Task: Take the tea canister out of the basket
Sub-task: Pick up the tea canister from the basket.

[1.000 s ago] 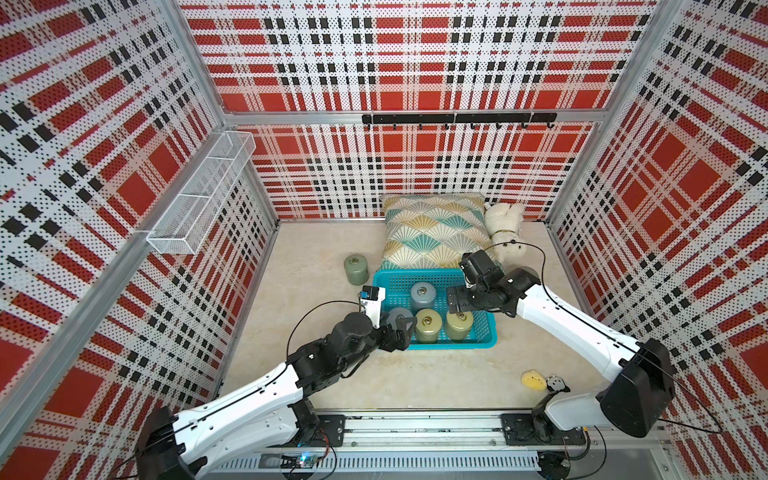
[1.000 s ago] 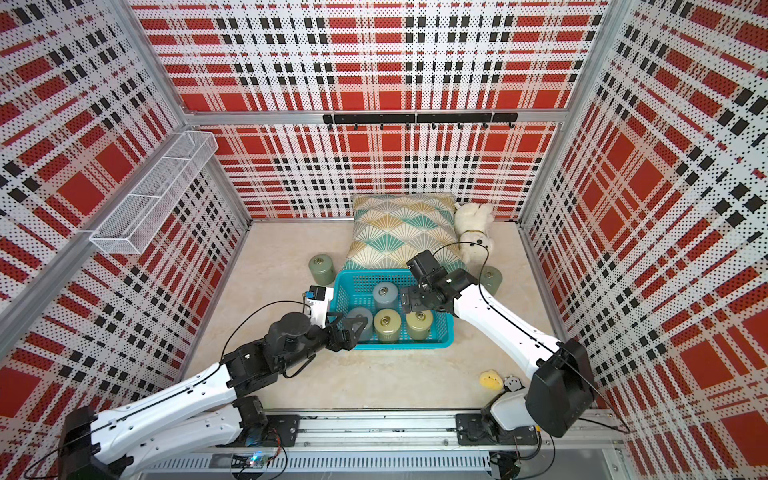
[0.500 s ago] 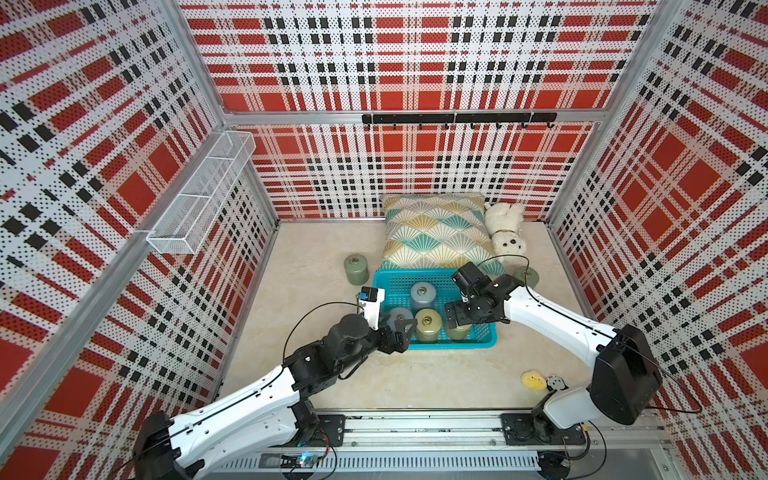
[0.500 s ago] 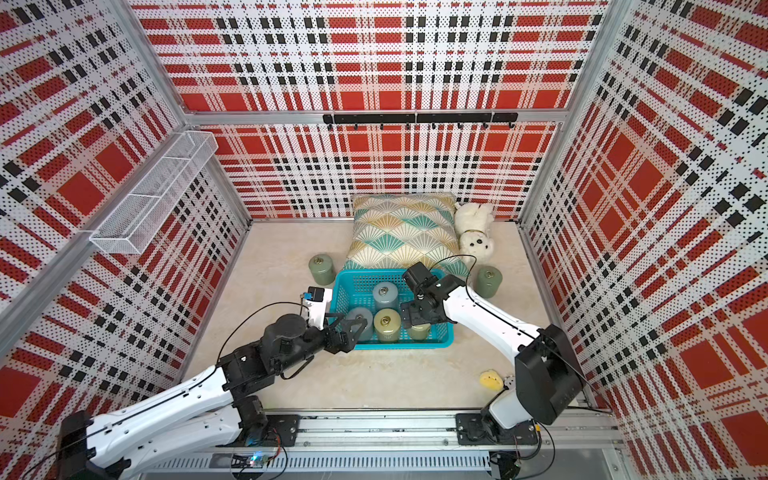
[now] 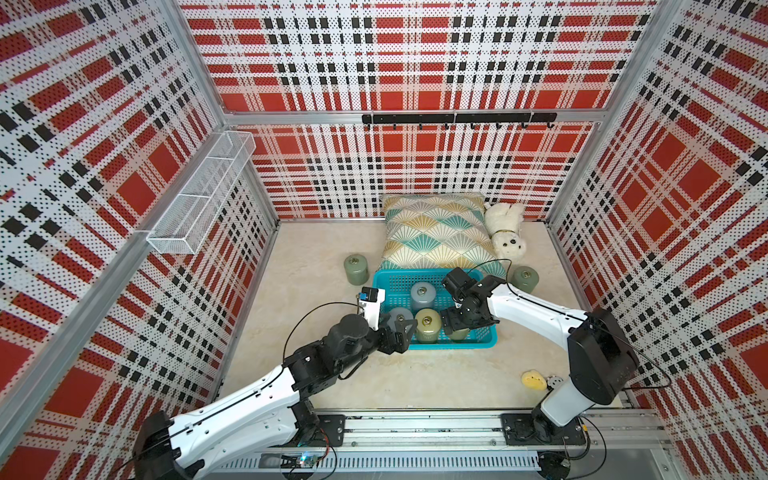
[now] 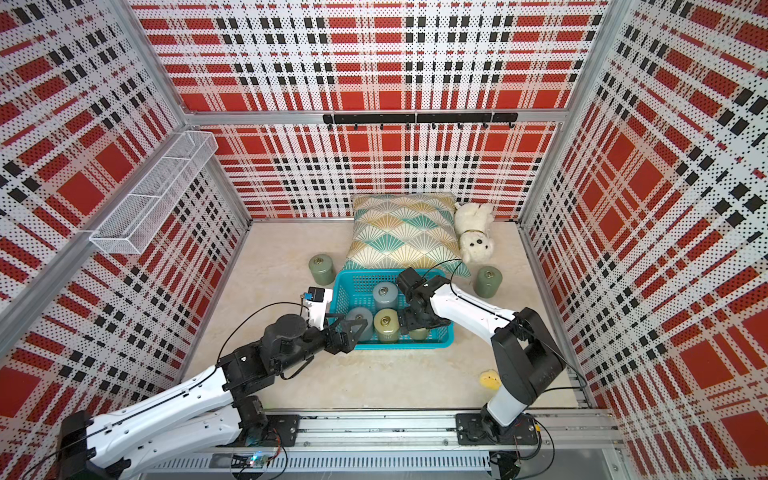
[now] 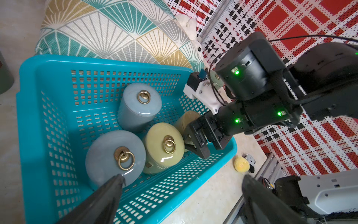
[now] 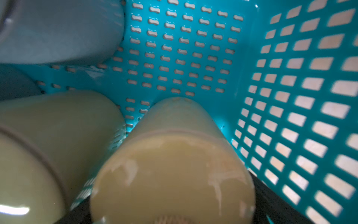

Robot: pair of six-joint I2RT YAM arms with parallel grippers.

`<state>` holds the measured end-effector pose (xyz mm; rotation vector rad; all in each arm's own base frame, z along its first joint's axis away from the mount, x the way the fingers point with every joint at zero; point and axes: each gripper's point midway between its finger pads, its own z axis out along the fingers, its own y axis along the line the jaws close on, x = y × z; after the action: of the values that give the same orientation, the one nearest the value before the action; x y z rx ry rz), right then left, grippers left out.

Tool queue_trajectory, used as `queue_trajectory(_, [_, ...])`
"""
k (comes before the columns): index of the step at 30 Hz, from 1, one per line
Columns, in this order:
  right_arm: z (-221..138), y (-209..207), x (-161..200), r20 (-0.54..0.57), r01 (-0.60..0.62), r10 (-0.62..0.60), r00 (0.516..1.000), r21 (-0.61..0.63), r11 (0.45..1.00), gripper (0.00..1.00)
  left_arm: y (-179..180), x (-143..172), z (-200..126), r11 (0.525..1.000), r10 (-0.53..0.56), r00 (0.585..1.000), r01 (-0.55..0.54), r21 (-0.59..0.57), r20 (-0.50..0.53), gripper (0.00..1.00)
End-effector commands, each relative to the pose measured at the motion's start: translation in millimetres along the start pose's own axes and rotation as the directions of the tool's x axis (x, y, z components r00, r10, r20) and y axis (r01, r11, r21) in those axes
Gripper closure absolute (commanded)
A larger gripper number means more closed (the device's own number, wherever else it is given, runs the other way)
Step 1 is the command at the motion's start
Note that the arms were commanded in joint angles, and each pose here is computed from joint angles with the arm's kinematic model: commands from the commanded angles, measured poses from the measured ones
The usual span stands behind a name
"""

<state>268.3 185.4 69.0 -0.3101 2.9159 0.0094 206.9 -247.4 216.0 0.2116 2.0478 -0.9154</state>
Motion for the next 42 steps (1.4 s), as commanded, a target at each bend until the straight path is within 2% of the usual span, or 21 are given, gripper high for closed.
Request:
queue_trajectory(1, [1.1,3.5,-11.7,0.026,0.015,-0.015,1.000,0.013,1.000,0.02,-1.1,1.0,-1.1,1.000,0.010,1.000,-0.010,0.011,0.008,0.01])
queue_trajectory(10, [11.5,8.2,-15.3,0.017,0.014,-0.014,1.000,0.006,1.000,0.12,-0.5,1.1,-0.8,1.000,0.013,1.000,-0.013,0.007,0.008,0.01])
queue_trajectory(14, [9.3,10.4,-17.2,0.020,0.005,-0.005,1.000,-0.003,1.000,0.32,-1.1,0.4,-0.6,1.000,0.014,1.000,-0.014,0.007,0.009,0.01])
queue_trajectory(20, [-20.3,10.4,-28.0,0.081,-0.013,0.014,0.997,-0.021,1.000,0.43,-0.6,-0.3,-1.8,1.000,0.014,1.000,-0.014,0.006,0.015,0.01])
queue_trajectory(32, [-105.3,-6.2,-55.5,0.244,-0.060,0.065,0.968,-0.029,0.998,0.43,-2.0,-1.8,-4.3,1.000,0.013,1.000,-0.013,0.014,0.023,0.01])
queue_trajectory(35, [-121.5,-24.0,-60.8,0.275,-0.105,0.110,0.955,-0.032,0.994,0.43,-3.6,-2.7,-6.6,1.000,0.011,1.000,-0.012,0.023,0.029,0.01])
queue_trajectory(42, [-147.2,-94.4,-66.4,0.339,-0.266,0.264,0.903,-0.040,0.963,0.42,-5.1,-2.3,-10.0,0.999,0.012,0.999,-0.013,0.030,0.038,0.01])
